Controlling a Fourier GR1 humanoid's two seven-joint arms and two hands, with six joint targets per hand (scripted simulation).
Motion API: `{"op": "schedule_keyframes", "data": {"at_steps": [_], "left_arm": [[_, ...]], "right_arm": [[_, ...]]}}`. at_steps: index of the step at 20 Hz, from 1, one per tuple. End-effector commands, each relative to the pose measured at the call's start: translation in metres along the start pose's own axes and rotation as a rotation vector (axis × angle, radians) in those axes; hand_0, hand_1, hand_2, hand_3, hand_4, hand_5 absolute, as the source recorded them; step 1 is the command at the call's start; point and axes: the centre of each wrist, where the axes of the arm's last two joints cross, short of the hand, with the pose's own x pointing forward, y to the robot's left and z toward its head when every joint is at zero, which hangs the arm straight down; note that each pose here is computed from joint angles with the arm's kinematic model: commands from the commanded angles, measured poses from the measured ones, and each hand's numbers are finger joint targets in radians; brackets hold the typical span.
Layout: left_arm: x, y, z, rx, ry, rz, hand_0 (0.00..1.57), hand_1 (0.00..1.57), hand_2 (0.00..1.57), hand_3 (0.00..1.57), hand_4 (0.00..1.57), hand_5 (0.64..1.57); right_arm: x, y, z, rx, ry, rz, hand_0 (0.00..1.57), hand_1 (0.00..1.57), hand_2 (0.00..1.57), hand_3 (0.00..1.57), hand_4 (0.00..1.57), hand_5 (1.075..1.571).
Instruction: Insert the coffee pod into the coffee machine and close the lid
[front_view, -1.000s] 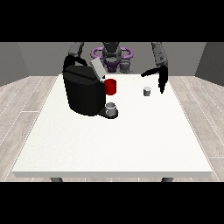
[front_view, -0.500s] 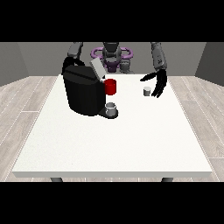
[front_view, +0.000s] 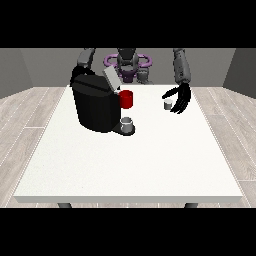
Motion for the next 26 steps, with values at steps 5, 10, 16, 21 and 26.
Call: {"op": "schedule_keyframes", "data": {"at_steps": [5,10,16,21,26], "left_arm": [[0.018,-0.02,-0.013,0.062,-0.042,-0.098,0.72,0.72,0.86,0.65,0.23,1.571],[0.002,-0.013,-0.01,0.103,-0.056,-0.153,0.84,0.84,0.97,0.75,0.38,1.571],[-0.006,0.011,-0.012,0.098,-0.028,-0.256,0.97,0.97,1.05,0.79,0.32,1.571],[0.006,0.0,-0.019,0.088,-0.095,-0.226,1.27,1.27,1.4,1.36,0.51,1.571],[0.033,0.01,-0.029,0.028,-0.241,-0.225,1.45,1.45,1.45,1.39,0.62,1.571]], "right_arm": [[-0.009,-0.004,-0.001,-0.01,0.023,-0.007,0.0,0.0,0.0,0.0,0.51,1.571],[0.0,-0.018,-0.013,-0.048,0.008,-0.021,0.0,0.0,0.0,0.0,0.51,1.571],[0.008,0.004,-0.008,0.001,-0.045,-0.025,0.0,0.0,0.0,0.0,0.43,1.571],[-0.002,0.006,0.001,-0.011,0.024,-0.048,0.0,0.0,0.0,0.0,0.45,1.571],[-0.017,-0.01,-0.007,-0.055,0.076,-0.043,0.0,0.0,0.0,0.0,0.5,1.571]]}}
